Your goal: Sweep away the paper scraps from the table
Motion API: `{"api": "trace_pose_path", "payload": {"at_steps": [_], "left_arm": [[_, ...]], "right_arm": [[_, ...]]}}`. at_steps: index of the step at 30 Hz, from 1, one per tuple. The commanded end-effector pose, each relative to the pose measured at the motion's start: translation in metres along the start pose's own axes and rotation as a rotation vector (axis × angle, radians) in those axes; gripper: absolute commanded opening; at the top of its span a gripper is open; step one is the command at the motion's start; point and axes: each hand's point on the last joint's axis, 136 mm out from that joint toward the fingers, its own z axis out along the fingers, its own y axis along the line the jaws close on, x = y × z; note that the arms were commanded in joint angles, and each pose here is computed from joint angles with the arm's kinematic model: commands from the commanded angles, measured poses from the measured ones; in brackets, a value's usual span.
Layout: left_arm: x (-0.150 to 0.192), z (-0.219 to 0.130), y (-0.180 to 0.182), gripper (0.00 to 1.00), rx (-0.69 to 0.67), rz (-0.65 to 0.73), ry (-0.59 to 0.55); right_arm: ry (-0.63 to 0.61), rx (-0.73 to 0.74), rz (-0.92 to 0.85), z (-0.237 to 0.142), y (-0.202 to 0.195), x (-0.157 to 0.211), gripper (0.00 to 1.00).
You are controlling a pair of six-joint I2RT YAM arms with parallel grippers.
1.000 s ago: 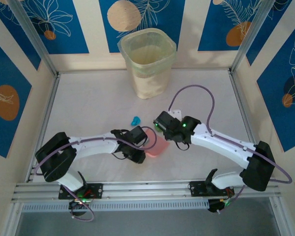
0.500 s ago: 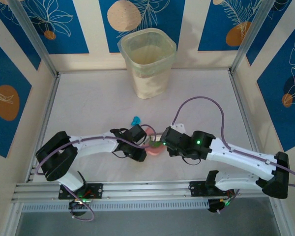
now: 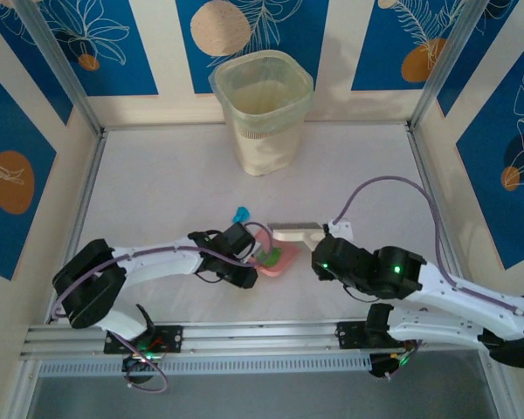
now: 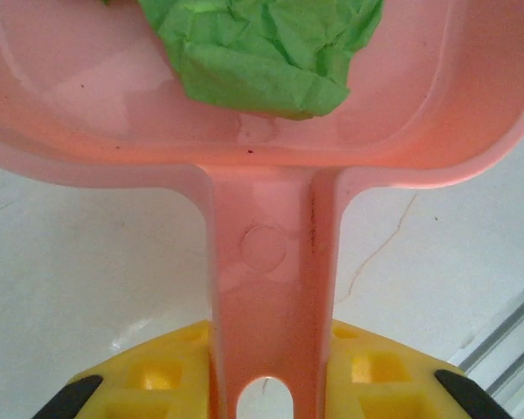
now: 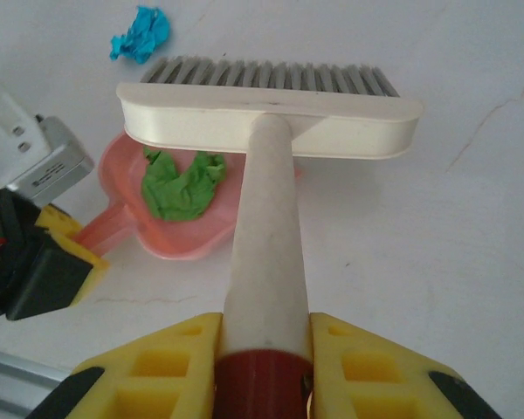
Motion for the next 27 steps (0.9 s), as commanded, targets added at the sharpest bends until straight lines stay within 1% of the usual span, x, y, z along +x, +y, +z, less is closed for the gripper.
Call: {"api": "trace_pose_path", "payload": {"at_steps": [1,5,8,11,15,20,22,24,27], "left_arm": [[-0.003,-0.01,-0.008,0.0,0.041,-0.003,-0.036],[-0.004,-0.021,-0.012,0.0,0.045,0.005,-0.061],[-0.005,-0.032,-0.015,0.0,0.045,0.01,-0.088],[-0.006,-0.046,-0.015,0.0,0.037,0.011,-0.123],[-0.007,-0.071,-0.011,0.0,-0.004,-0.001,-0.172],[-0.01,-0.113,0.004,0.0,-0.113,-0.024,-0.257],[-0.012,-0.129,0.009,0.0,-0.145,-0.033,-0.292],[-0.015,-0.145,0.011,0.0,-0.154,-0.038,-0.317],[-0.021,-0.169,0.009,0.0,-0.148,-0.045,-0.352]], "right_arm": [[-0.124,0.042,0.102,-0.006,-0.025,-0.011,0.0],[-0.212,0.071,0.203,-0.006,-0.054,-0.01,0.0],[-0.241,0.089,0.272,-0.005,-0.073,-0.005,0.0],[-0.243,0.104,0.315,0.0,-0.085,0.003,0.0],[-0.221,0.122,0.324,0.008,-0.089,0.01,0.0],[-0.205,0.157,0.334,0.017,-0.094,0.016,0.0],[-0.195,0.15,0.331,0.024,-0.091,0.019,0.0],[-0.171,0.128,0.308,0.035,-0.083,0.023,0.0],[-0.131,0.133,0.29,0.049,-0.076,0.03,0.0]]}}
